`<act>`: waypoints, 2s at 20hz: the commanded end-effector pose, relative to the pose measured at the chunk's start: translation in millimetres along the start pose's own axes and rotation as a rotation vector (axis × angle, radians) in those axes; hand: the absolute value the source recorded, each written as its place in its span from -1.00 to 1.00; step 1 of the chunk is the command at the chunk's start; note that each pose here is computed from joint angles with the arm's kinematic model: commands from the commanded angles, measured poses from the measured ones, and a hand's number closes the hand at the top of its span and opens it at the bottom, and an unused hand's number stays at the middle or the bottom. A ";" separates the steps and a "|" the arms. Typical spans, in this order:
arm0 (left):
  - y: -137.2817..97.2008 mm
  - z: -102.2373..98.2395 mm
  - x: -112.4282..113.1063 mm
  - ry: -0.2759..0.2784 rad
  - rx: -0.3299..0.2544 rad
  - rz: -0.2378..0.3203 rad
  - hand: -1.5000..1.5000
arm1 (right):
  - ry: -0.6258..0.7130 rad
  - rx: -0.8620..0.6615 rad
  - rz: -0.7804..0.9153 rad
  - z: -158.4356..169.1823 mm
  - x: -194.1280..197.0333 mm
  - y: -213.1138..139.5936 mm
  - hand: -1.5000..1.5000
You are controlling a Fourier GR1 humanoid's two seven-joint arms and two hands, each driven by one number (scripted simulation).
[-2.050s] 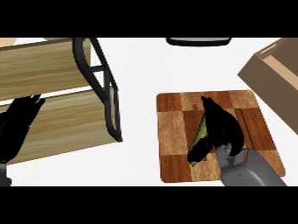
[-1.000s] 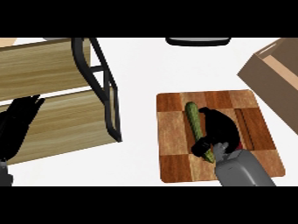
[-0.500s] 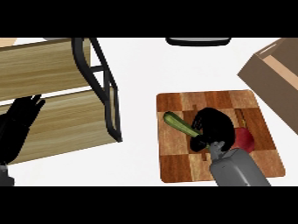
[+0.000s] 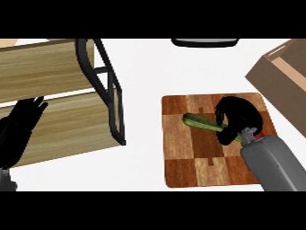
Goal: Pick the squash from the cutting board and place it in the cardboard box
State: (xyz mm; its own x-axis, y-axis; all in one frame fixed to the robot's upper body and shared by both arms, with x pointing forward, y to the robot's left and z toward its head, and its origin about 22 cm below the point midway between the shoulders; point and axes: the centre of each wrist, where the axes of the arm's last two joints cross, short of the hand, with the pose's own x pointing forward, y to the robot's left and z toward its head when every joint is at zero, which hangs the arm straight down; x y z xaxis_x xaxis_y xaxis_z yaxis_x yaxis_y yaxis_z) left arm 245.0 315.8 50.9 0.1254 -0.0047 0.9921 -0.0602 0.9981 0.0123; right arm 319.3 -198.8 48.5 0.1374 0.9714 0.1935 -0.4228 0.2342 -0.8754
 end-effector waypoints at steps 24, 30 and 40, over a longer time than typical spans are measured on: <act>-5.1 -0.7 -10.9 0.006 0.010 -0.001 0.00 | 0.029 -0.766 -0.091 128.2 3.8 -182.7 1.00; -6.0 0.6 1.9 -0.011 -0.011 -0.006 0.00 | 0.122 -0.801 -0.137 134.5 -16.2 -217.1 1.00; 5.2 -7.9 -0.2 -0.006 0.003 0.011 0.00 | 0.107 -0.779 -0.071 72.5 -82.9 -213.2 1.00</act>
State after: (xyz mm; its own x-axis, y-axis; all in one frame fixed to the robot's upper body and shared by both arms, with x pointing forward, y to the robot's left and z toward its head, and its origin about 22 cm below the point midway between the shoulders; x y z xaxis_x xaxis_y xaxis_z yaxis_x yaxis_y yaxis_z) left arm 251.2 320.5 53.5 0.1228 -0.0008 0.9924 -0.0631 0.9980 0.0086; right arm 317.4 -315.9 260.9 0.2562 0.9363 0.2404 0.3241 0.1511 -0.9339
